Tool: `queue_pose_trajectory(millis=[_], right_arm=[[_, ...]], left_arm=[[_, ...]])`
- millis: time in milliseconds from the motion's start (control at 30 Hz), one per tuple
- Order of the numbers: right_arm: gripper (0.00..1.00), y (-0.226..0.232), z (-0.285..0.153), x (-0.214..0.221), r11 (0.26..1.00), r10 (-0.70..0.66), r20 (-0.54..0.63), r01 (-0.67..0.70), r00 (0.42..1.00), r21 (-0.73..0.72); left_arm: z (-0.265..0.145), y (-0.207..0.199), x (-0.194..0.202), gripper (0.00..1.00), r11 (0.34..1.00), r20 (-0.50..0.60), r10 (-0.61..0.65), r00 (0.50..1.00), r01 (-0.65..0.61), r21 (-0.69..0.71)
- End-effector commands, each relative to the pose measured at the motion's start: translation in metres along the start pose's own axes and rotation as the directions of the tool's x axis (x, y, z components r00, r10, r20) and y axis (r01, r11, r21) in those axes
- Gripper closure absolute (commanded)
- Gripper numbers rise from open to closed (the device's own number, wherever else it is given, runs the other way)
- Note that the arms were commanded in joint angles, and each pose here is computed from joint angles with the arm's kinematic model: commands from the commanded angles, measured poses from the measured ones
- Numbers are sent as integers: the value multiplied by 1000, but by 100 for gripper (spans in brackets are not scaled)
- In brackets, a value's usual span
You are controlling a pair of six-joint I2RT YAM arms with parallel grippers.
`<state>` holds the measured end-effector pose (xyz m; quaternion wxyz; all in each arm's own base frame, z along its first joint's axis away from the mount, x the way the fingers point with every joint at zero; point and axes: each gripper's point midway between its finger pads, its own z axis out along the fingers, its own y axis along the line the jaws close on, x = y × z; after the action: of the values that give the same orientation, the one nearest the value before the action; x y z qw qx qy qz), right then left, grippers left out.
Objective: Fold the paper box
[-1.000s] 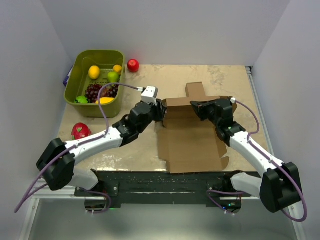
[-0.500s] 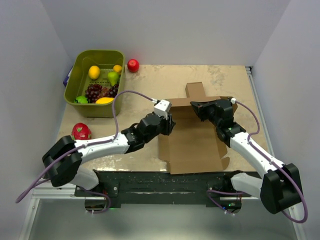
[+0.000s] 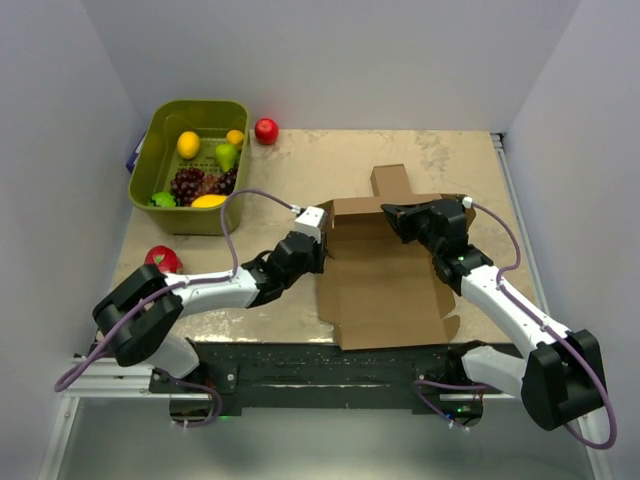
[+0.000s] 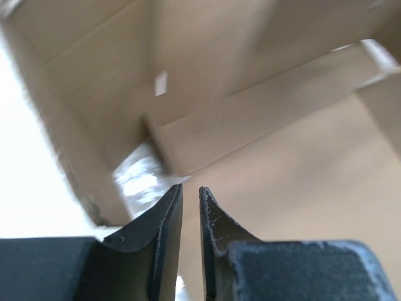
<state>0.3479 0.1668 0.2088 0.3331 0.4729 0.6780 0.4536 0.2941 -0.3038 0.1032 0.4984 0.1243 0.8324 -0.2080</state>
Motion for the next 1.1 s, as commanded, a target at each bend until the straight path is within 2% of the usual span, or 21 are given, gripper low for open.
queue_pose_trajectory(millis=[0,367,633,1067], right_arm=[[100,-6,-3,-4,999,-30,27,29,999,16],[100,-10,-1,-3,999,-36,19,35,999,26],[100,-9,-1,-1,999,-39,14,39,999,26],[100,-14,1,0,998,-40,2,40,999,39]], left_arm=[[1,20,-21,79,997,91,-55,994,60,-43],[24,40,-20,83,988,112,-96,989,108,-107],[49,38,-18,85,977,107,-146,983,160,-141],[64,19,0,87,977,73,-205,976,209,-43]])
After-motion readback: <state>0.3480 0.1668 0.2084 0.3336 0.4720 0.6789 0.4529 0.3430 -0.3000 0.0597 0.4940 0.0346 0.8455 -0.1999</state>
